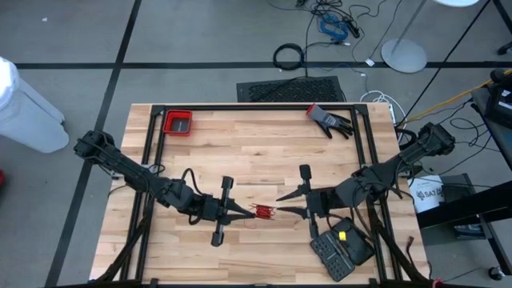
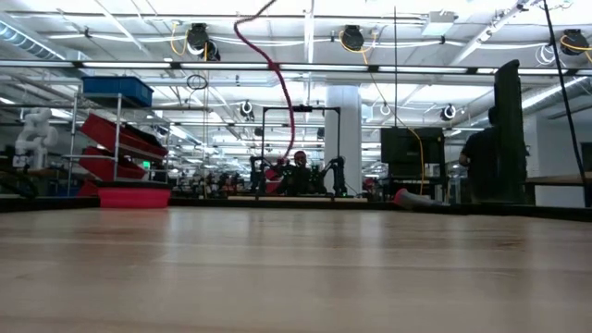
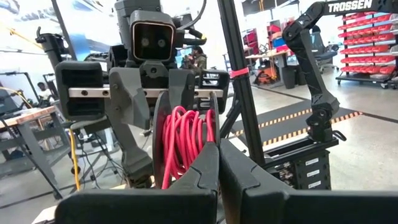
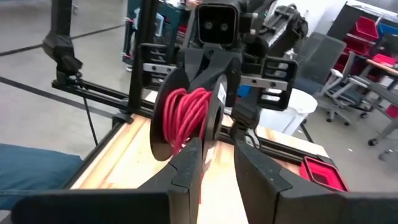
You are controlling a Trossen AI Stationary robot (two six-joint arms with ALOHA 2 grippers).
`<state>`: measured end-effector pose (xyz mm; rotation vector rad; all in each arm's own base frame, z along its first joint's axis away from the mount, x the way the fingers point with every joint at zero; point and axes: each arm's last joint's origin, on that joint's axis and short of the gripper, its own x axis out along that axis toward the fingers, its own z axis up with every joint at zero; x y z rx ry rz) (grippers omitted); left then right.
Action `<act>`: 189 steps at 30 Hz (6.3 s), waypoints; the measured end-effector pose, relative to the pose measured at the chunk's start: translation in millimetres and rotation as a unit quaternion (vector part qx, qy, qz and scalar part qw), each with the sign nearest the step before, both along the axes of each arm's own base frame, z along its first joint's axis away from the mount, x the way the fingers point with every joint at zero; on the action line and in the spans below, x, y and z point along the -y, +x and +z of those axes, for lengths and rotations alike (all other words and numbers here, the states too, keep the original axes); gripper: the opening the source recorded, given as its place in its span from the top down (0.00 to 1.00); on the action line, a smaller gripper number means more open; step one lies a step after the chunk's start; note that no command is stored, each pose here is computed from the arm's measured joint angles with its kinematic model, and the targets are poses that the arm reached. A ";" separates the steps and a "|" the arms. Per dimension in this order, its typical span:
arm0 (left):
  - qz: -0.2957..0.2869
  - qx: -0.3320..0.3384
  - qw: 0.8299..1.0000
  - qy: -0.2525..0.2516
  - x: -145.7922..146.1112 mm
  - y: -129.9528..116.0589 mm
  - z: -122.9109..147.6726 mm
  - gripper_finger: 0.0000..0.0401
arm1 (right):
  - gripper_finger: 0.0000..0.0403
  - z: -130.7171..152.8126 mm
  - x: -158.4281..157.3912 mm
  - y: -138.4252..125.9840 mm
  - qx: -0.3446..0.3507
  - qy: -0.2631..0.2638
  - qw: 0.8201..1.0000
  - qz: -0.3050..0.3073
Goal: Coil cords
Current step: Coil the red wire onto the spool
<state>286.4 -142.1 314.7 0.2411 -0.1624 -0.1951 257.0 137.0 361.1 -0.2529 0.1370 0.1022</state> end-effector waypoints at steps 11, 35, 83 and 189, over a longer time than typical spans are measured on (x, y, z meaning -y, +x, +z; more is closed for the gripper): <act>0.000 0.000 1.000 -0.001 0.0 0.0 0.0 1.00 | 0.80 -2.9 -0.5 3.7 -0.003 0.001 1.000 -0.004; 0.011 0.000 1.000 -0.004 -0.7 0.1 0.3 1.00 | 0.98 -6.2 0.6 11.5 0.004 -0.018 1.000 -0.007; 0.168 -0.086 0.982 -0.033 -12.7 0.1 -14.7 0.44 | 1.00 13.4 -6.0 -11.0 0.052 0.012 0.996 -0.074; 0.200 -0.279 0.939 0.022 -44.9 -27.1 -33.1 1.00 | 1.00 18.0 -3.2 -37.6 0.027 0.032 0.990 -0.131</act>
